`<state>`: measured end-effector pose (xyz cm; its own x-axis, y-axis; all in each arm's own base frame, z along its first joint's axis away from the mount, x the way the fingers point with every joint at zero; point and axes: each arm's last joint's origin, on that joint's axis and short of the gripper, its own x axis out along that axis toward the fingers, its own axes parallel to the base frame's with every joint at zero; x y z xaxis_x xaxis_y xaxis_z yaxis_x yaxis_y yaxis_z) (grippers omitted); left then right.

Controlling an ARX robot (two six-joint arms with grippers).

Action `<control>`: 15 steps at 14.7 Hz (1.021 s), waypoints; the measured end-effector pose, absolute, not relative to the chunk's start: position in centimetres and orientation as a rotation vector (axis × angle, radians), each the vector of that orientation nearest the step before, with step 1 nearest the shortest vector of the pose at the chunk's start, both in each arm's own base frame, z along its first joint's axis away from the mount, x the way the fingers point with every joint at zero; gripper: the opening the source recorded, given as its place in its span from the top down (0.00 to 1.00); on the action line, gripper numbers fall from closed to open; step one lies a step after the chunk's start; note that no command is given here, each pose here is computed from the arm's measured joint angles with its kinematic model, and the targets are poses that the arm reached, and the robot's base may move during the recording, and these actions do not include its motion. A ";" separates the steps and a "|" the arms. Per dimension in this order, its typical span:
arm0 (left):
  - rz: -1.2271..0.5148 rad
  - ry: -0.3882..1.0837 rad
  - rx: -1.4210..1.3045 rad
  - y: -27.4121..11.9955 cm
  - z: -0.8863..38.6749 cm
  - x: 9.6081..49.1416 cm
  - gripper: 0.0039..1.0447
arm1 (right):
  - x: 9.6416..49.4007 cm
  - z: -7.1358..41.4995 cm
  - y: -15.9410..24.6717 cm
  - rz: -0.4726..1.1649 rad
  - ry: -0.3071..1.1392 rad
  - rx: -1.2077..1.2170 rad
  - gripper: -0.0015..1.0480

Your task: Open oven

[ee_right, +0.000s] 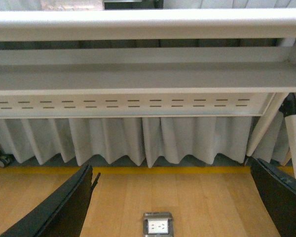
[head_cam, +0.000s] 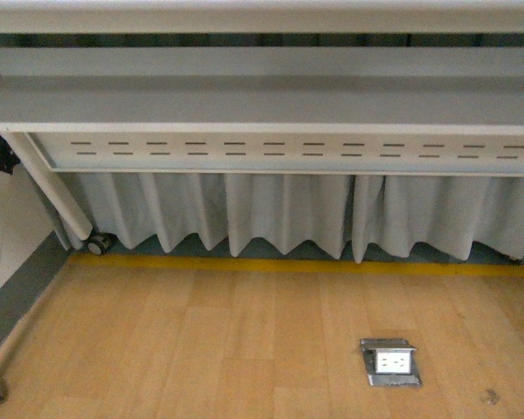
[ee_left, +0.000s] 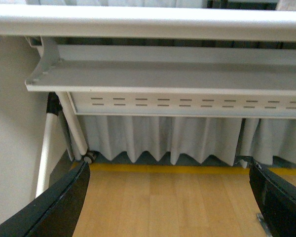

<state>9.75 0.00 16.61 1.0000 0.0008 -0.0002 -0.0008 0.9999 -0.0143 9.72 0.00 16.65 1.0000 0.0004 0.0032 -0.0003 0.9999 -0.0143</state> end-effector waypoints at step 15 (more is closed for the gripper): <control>0.000 0.001 -0.014 0.0 16.6 9.8 0.06 | 9.7 16.7 0.0 0.000 -0.004 -0.015 0.06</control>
<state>9.75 0.00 16.60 1.0000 0.0000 -0.0010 0.0000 0.9999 -0.0143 9.72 0.00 16.66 1.0000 0.0000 0.0036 0.0001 0.9999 -0.0147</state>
